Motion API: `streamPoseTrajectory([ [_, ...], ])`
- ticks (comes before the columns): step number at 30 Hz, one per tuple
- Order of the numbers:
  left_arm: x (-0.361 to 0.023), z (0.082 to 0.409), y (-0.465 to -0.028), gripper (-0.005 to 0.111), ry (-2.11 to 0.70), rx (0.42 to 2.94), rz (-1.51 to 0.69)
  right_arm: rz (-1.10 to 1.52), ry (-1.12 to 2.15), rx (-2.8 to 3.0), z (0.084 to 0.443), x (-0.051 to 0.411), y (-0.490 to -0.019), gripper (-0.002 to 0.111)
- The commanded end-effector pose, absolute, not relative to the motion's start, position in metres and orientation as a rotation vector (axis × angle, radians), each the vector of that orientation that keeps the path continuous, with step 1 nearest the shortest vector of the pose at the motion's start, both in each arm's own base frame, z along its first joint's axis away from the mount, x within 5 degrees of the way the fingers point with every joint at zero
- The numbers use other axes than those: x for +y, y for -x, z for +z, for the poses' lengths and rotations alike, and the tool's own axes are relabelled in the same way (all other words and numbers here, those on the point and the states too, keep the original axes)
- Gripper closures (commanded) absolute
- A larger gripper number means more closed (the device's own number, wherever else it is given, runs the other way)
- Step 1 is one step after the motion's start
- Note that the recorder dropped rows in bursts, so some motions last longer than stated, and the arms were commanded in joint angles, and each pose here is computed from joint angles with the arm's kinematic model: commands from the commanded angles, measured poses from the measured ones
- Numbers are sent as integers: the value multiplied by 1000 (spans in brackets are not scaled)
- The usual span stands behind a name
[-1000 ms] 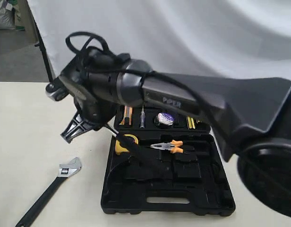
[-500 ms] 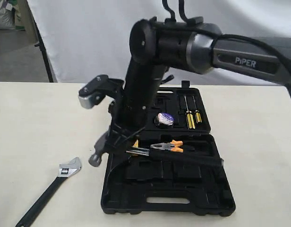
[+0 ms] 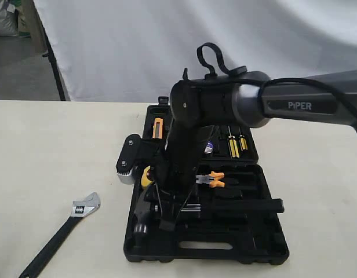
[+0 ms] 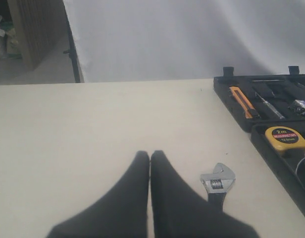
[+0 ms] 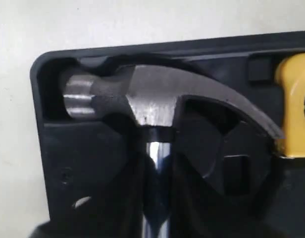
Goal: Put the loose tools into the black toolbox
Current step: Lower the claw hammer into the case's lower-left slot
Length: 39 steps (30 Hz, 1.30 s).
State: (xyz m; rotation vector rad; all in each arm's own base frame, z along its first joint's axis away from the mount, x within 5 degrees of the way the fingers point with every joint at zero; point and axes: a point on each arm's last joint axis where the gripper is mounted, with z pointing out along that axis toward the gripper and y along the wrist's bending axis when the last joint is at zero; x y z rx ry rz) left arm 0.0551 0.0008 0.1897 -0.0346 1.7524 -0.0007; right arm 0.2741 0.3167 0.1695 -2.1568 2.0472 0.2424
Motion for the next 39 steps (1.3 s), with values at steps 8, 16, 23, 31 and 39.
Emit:
streamPoseTrajectory([
  [8,1,189,-55,106,47,1753,-7,285,2300,1973,154,318,-270,109],
  [16,1,189,-55,106,47,1753,-7,260,2380,1904,133,321,-272,109],
  [23,1,189,-55,106,47,1753,-7,248,2371,1903,126,322,-275,109],
  [31,1,189,-55,106,47,1753,-7,218,2302,1987,126,322,-277,95],
  [39,1,189,-55,106,47,1753,-7,237,2276,2062,132,320,-274,37],
])
